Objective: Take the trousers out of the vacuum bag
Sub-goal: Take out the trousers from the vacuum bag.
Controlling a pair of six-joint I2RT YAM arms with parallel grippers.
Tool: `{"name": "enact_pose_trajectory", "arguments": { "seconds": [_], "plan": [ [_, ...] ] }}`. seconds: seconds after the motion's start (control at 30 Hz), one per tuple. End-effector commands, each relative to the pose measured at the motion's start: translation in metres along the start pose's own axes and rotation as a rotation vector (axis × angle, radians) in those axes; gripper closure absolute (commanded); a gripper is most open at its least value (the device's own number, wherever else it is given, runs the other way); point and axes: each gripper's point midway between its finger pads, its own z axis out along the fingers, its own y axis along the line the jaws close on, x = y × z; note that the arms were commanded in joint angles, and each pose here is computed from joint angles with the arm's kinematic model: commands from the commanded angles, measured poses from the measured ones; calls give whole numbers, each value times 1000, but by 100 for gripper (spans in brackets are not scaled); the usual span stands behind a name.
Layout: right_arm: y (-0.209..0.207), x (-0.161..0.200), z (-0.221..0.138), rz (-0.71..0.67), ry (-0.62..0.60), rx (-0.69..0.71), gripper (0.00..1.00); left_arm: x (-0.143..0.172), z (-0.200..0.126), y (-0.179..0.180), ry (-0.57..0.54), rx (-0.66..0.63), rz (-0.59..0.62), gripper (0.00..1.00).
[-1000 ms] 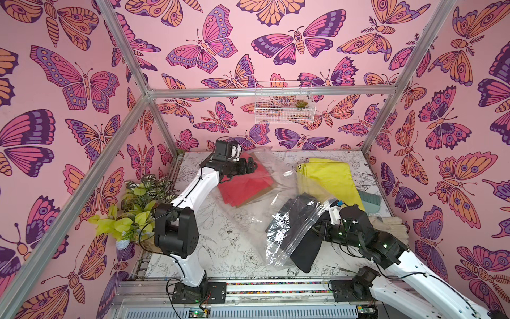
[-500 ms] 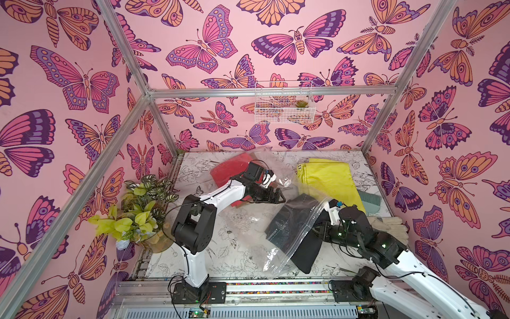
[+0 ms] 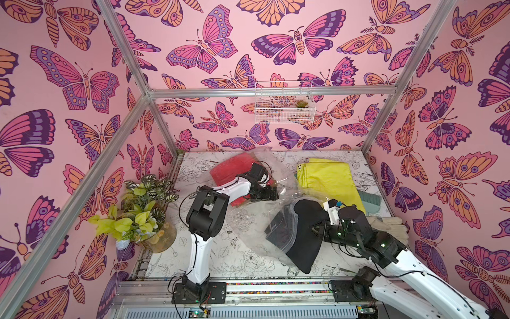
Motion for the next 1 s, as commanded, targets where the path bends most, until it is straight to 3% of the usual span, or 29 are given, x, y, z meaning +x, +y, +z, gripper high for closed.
{"name": "enact_pose_trajectory", "arguments": {
  "seconds": [0.0, 0.3, 0.5, 0.7, 0.83, 0.97],
  "plan": [
    [18, -13, -4, -17, -50, -78, 100, -9, 16, 70, -38, -207, -97, 2],
    [43, -15, -18, -70, -40, -166, 100, -24, -8, 146, -85, -310, -215, 2],
    [55, -28, -31, -53, -86, -189, 100, -22, -27, 171, -100, -335, -261, 1],
    [56, -40, -44, -10, -115, -140, 100, -27, -60, 132, -149, -210, -226, 0],
    [55, -46, -47, 24, -127, -111, 100, -30, -95, 81, -206, -66, -147, 0],
    [52, -56, -46, 70, -144, -70, 100, -18, -129, 32, -255, -1, -37, 0]
  ]
}}
